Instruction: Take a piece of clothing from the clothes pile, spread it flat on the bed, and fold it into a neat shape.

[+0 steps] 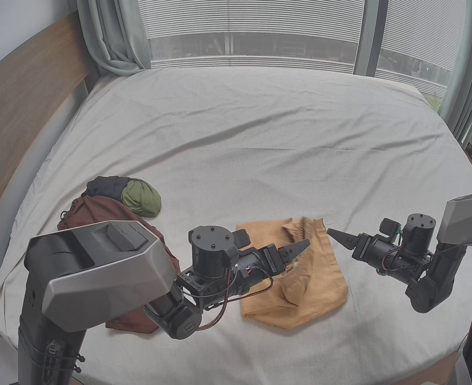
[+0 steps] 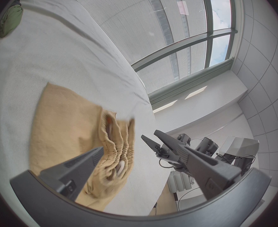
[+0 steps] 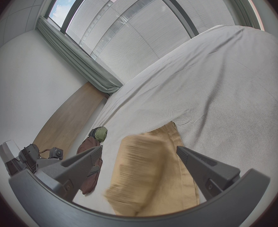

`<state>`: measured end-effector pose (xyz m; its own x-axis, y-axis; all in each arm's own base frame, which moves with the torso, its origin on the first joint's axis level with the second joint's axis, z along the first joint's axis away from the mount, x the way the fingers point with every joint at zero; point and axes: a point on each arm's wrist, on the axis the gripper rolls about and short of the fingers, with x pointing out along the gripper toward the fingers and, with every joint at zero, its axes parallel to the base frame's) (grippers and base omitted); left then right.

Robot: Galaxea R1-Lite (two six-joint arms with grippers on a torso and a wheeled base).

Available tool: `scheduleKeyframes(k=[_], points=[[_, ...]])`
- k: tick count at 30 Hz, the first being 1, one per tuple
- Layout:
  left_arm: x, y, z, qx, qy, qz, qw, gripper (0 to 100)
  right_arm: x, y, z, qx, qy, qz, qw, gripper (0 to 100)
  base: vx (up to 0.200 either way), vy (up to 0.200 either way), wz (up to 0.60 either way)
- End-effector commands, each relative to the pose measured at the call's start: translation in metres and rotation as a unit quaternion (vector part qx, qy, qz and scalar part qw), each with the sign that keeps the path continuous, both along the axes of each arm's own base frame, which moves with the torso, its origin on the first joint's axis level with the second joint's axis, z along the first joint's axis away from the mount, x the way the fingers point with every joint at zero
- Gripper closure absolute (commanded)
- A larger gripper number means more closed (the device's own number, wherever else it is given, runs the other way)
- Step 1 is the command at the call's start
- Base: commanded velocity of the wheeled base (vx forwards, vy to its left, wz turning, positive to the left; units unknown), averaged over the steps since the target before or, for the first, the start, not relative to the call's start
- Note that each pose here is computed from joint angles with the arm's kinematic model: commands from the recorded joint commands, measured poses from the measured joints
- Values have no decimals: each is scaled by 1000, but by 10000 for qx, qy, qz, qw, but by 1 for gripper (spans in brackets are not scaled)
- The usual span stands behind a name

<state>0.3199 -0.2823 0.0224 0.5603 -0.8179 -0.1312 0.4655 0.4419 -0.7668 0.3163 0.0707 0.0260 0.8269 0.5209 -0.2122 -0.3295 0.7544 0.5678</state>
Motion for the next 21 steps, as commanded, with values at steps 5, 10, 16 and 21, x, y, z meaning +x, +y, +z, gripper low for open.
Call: scheduleKeyframes(k=[5,10,16,21], points=[[1,5,-1,56,-14,216,9997,0,-1,0,-1,-6,22,2,10000,0,0,0,0],[-5,14,3,156,-9,275,9995,0,-3,2,-3,-28,59,36,10000,0,0,0,0],[-12,41,6,505,-46,419,9978,0,-9,7,-5,-65,155,140,9998,0,0,0,0],[-16,68,1,718,-144,630,9953,0,-15,18,-5,-96,189,305,9993,0,0,0,0]])
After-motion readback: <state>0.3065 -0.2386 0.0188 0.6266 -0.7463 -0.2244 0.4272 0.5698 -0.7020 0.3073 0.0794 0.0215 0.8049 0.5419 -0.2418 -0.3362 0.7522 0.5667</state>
